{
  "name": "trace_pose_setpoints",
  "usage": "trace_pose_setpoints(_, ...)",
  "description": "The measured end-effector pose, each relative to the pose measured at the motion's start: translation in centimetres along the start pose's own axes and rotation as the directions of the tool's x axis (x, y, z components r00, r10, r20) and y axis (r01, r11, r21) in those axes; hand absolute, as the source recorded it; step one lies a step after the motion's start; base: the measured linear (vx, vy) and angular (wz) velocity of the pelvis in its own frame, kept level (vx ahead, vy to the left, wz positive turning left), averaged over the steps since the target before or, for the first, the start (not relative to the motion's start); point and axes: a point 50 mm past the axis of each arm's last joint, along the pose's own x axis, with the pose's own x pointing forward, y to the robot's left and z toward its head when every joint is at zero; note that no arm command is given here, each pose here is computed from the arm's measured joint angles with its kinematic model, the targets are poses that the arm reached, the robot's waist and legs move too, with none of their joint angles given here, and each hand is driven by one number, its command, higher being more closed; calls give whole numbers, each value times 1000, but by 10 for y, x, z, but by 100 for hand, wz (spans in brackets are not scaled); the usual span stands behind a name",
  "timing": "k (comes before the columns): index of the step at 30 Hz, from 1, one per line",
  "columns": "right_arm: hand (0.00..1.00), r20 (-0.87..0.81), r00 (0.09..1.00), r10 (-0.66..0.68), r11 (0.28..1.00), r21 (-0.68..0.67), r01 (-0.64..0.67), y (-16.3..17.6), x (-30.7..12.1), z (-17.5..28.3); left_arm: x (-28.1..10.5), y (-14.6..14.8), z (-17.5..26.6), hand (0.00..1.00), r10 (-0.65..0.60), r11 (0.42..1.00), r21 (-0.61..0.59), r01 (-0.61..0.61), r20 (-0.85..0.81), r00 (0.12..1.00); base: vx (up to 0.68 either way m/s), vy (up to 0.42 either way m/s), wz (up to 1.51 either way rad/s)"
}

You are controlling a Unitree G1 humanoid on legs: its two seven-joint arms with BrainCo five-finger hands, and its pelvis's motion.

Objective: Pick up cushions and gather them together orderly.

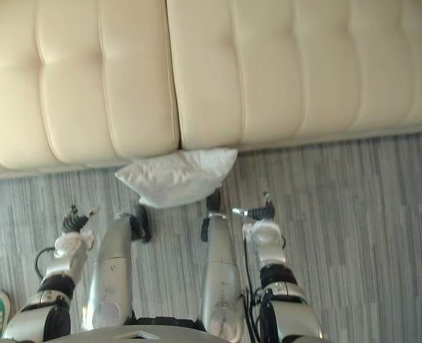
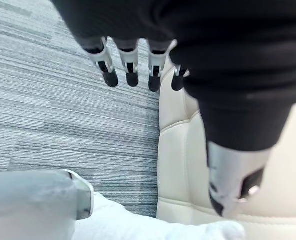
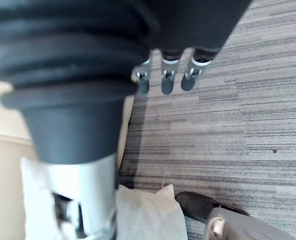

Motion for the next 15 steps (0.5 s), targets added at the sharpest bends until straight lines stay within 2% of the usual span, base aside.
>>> trace_pose_setpoints(8, 0, 275, 961, -41, 997, 75, 21, 20, 7, 105, 2, -47, 76, 0, -68, 995, -62, 83, 221, 973, -33, 8, 3)
trace_pose_setpoints(9, 100, 291, 955, -52, 996, 88, 27, 21, 6, 111, 1, -51, 82, 0, -70, 994, -67, 88, 235, 969, -77, -4, 14)
trace_pose_setpoints(10, 100, 302, 952, -54, 995, 98, 25, 25, 5, 119, 0, -56, 88, 0, -73, 993, -75, 94, 248, 966, -90, -13, 13)
trace_pose_setpoints(11, 100, 311, 949, -52, 995, 102, 20, 29, 3, 126, -2, -62, 94, 100, -77, 992, -77, 100, 261, 962, -75, -12, 11)
trace_pose_setpoints(15, 100, 346, 937, -43, 993, 117, 2, 43, -4, 142, -10, -82, 107, 100, -125, 987, -61, 151, 305, 944, -35, -13, 6)
